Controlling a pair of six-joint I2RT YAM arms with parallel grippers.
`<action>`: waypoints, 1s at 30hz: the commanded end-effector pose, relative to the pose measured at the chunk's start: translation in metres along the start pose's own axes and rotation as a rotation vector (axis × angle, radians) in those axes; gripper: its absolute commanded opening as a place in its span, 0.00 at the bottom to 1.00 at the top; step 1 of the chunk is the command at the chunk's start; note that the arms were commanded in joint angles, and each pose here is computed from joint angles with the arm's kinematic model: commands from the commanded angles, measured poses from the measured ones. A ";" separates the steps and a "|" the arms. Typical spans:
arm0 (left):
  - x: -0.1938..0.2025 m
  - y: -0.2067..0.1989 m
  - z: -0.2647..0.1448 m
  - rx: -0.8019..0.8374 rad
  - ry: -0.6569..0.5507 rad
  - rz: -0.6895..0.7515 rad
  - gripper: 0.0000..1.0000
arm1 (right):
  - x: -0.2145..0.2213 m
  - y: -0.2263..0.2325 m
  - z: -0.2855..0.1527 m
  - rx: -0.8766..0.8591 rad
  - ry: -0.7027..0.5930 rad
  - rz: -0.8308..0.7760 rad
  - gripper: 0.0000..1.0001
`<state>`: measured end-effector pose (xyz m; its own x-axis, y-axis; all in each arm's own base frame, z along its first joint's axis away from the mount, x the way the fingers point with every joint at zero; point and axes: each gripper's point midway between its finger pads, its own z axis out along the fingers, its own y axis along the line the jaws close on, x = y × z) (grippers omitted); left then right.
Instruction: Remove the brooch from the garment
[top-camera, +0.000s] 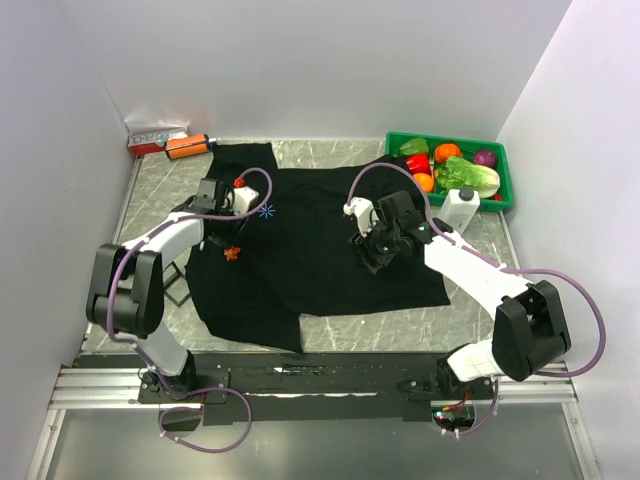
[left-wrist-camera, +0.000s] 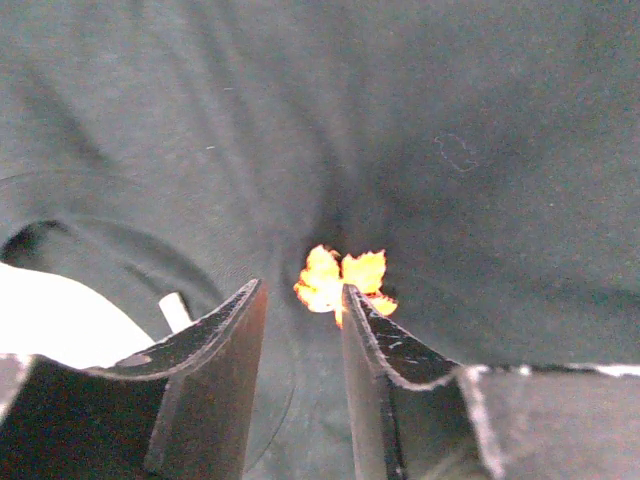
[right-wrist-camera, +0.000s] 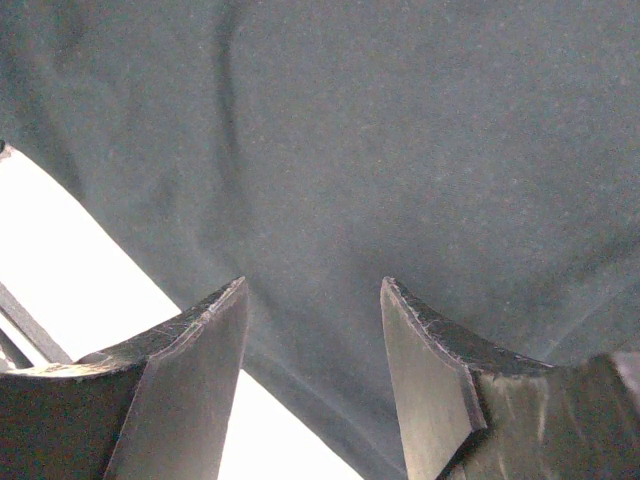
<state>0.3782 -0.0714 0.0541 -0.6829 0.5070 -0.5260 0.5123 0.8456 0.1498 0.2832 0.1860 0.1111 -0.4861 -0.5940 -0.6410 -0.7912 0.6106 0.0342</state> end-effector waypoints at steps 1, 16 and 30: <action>0.001 0.005 -0.019 -0.057 -0.014 -0.032 0.40 | -0.015 -0.003 0.002 0.005 -0.043 -0.016 0.63; 0.002 -0.011 0.002 0.017 0.044 -0.135 0.60 | -0.028 -0.003 0.006 -0.014 -0.059 -0.008 0.63; 0.016 -0.019 0.021 0.053 0.117 -0.180 0.51 | -0.021 0.000 0.007 -0.024 -0.048 -0.008 0.63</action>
<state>0.3681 -0.0793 0.0248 -0.8062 0.3923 -0.4428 0.4209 0.9064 0.0367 0.2885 0.1938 0.1060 -0.4957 -0.5899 -0.6374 -0.7947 0.6042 0.0589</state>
